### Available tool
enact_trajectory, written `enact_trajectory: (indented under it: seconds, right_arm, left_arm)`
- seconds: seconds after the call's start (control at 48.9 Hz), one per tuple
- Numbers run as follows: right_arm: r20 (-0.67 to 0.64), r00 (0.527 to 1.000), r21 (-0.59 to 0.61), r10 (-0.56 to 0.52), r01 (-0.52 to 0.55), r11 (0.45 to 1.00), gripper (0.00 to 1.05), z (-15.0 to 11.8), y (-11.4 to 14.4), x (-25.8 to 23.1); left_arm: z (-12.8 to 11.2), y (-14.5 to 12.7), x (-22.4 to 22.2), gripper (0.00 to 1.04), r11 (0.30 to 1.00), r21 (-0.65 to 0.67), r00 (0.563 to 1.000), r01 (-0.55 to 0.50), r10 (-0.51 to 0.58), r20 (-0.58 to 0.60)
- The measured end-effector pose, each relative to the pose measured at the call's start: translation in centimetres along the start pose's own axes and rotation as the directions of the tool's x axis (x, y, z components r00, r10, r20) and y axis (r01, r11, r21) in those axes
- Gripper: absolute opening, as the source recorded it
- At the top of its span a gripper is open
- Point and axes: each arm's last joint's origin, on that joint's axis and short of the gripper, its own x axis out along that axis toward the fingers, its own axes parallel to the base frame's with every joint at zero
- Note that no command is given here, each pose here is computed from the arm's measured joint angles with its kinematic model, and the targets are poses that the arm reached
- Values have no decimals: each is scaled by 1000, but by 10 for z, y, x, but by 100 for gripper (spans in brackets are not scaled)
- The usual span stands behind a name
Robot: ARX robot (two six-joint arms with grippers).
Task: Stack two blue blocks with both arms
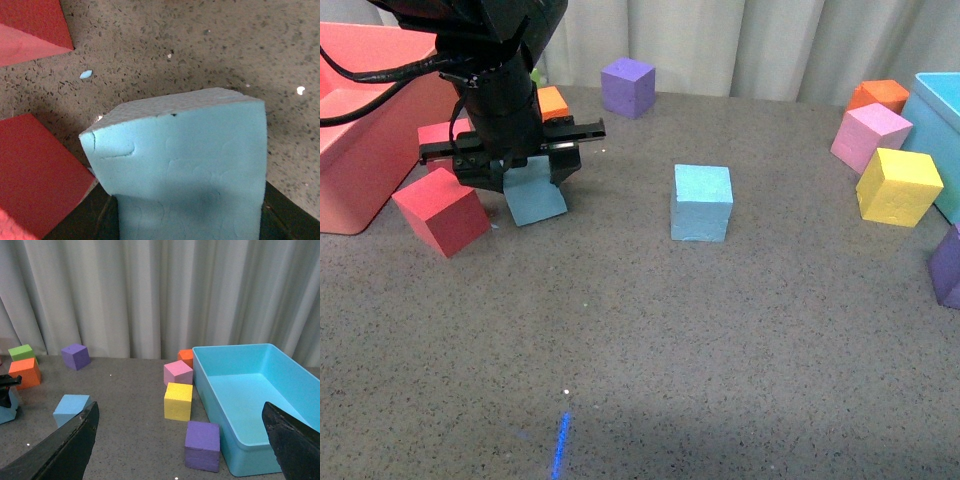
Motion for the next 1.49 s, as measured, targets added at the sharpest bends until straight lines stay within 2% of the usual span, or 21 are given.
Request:
enact_trajectory:
  seconds: [0.164, 0.327, 0.553, 0.778, 1.085, 1.494]
  right_arm:
    - [0, 1000, 0, 0, 0, 1000, 95, 0, 0, 0]
    - [0, 1000, 0, 0, 0, 1000, 95, 0, 0, 0]
    - [0, 1000, 0, 0, 0, 1000, 95, 0, 0, 0]
    - [0, 1000, 0, 0, 0, 1000, 95, 0, 0, 0]
    - [0, 1000, 0, 0, 0, 1000, 95, 0, 0, 0]
    - [0, 1000, 0, 0, 0, 1000, 95, 0, 0, 0]
  left_arm:
    - [-2, -17, -44, 47, 997, 48, 997, 54, -57, 61]
    - [-8, -53, -89, 47, 986, 135, 986, 101, -117, 122]
    - [-33, -113, -104, 47, 959, 243, 980, 147, -174, 92]
    - [-43, -153, -104, 47, 941, 303, 980, 149, -181, 81]
    - [-42, -160, -86, 47, 943, 318, 988, 100, -132, 79]
    - [-43, -159, -83, 48, 937, 336, 989, 96, -127, 71]
